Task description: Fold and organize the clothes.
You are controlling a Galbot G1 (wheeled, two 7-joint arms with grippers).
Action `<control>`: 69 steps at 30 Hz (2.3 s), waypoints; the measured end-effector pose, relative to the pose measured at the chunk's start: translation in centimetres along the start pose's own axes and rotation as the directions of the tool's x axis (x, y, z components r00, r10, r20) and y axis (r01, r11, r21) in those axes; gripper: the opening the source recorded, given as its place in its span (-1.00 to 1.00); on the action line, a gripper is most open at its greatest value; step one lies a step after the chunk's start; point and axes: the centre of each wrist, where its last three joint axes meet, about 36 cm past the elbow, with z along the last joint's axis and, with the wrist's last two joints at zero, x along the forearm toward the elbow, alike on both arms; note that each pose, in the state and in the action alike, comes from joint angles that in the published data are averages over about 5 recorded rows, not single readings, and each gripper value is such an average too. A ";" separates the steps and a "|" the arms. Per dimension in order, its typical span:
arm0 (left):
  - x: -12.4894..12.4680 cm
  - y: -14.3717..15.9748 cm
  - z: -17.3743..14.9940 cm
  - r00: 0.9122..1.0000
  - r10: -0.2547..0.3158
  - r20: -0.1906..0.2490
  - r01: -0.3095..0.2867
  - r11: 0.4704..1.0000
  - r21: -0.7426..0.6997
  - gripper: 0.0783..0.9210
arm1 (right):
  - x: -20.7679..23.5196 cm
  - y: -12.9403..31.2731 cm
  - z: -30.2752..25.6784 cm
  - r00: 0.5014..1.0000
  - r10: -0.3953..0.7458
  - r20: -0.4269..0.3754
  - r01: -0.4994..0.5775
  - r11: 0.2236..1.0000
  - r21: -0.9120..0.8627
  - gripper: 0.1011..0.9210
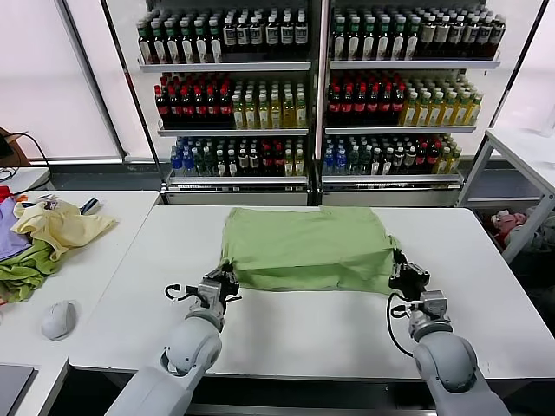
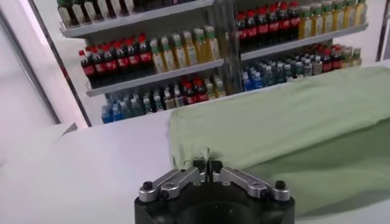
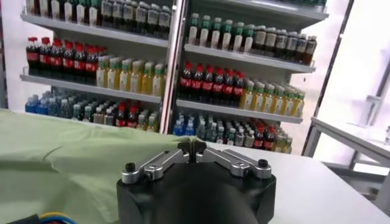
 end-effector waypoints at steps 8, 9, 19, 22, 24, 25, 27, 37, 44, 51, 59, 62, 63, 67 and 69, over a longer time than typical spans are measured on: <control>0.1 0.8 0.5 0.999 -0.041 -0.003 0.041 0.999 -0.022 -0.23 | 0.7 -0.1 0.5 1.000 -0.031 -0.005 0.031 0.999 0.010 -0.14; 0.3 0.8 0.7 0.999 -0.043 -0.003 0.043 0.999 -0.022 -0.15 | 0.9 -0.2 0.6 1.000 -0.030 -0.006 0.030 0.999 0.009 -0.07; 0.7 1.3 2.3 0.998 -0.048 -0.041 0.047 0.999 -0.010 0.53 | 2.3 -1.0 1.8 0.998 0.014 -0.062 -0.016 1.000 -0.016 0.60; 0.3 1.3 2.6 0.997 -0.043 -0.064 0.043 0.999 -0.001 0.70 | 2.1 -1.0 2.3 0.995 0.031 -0.092 -0.033 0.999 -0.024 0.73; -0.1 1.2 2.7 0.996 -0.041 -0.075 0.042 0.999 0.006 0.74 | 2.0 -1.0 2.6 0.993 0.039 -0.114 -0.043 0.999 -0.031 0.75; -0.3 1.2 2.8 0.996 -0.040 -0.079 0.041 0.999 0.009 0.75 | 1.8 -0.9 2.8 0.991 0.042 -0.125 -0.047 0.998 -0.035 0.76; -0.7 1.2 2.8 0.996 -0.038 -0.086 0.040 0.999 0.016 0.69 | 1.5 -0.8 3.1 0.988 0.046 -0.149 -0.053 0.998 -0.046 0.73; -1.0 1.4 3.0 0.994 -0.019 -0.105 0.024 0.999 0.044 0.05 | 0.5 -0.4 4.2 0.970 0.017 -0.241 -0.045 0.993 -0.109 0.12; -0.5 1.7 3.3 0.994 0.001 -0.108 0.006 0.998 0.064 -0.43 | 0.6 -0.4 4.6 0.964 -0.004 -0.265 -0.033 0.990 -0.137 -0.36; 0.5 1.9 3.5 0.995 0.023 -0.097 -0.014 0.996 0.091 -0.89 | 1.1 -0.8 4.6 0.962 -0.010 -0.272 -0.030 0.990 -0.140 -0.79; 2.4 1.9 4.0 0.995 0.038 -0.093 -0.027 0.993 0.114 -0.96 | 2.5 -1.0 4.3 0.963 -0.008 -0.270 -0.027 0.992 -0.125 -0.83; 3.7 1.7 4.2 0.995 0.044 -0.090 -0.033 0.993 0.118 -0.96 | 3.7 -0.9 4.2 0.964 -0.009 -0.267 -0.024 0.993 -0.119 -0.83; 4.3 1.6 4.2 0.995 0.046 -0.089 -0.036 0.992 0.119 -0.96 | 4.2 -0.9 4.1 0.964 -0.009 -0.266 -0.023 0.993 -0.117 -0.83; 6.8 1.0 4.3 0.995 0.059 -0.079 -0.049 0.991 0.124 -0.96 | 6.6 -0.8 3.9 0.965 -0.009 -0.263 -0.020 0.994 -0.105 -0.83; 8.2 0.7 4.5 0.995 0.065 -0.075 -0.055 0.991 0.124 -0.96 | 7.9 -0.8 3.8 0.965 -0.008 -0.262 -0.018 0.995 -0.096 -0.83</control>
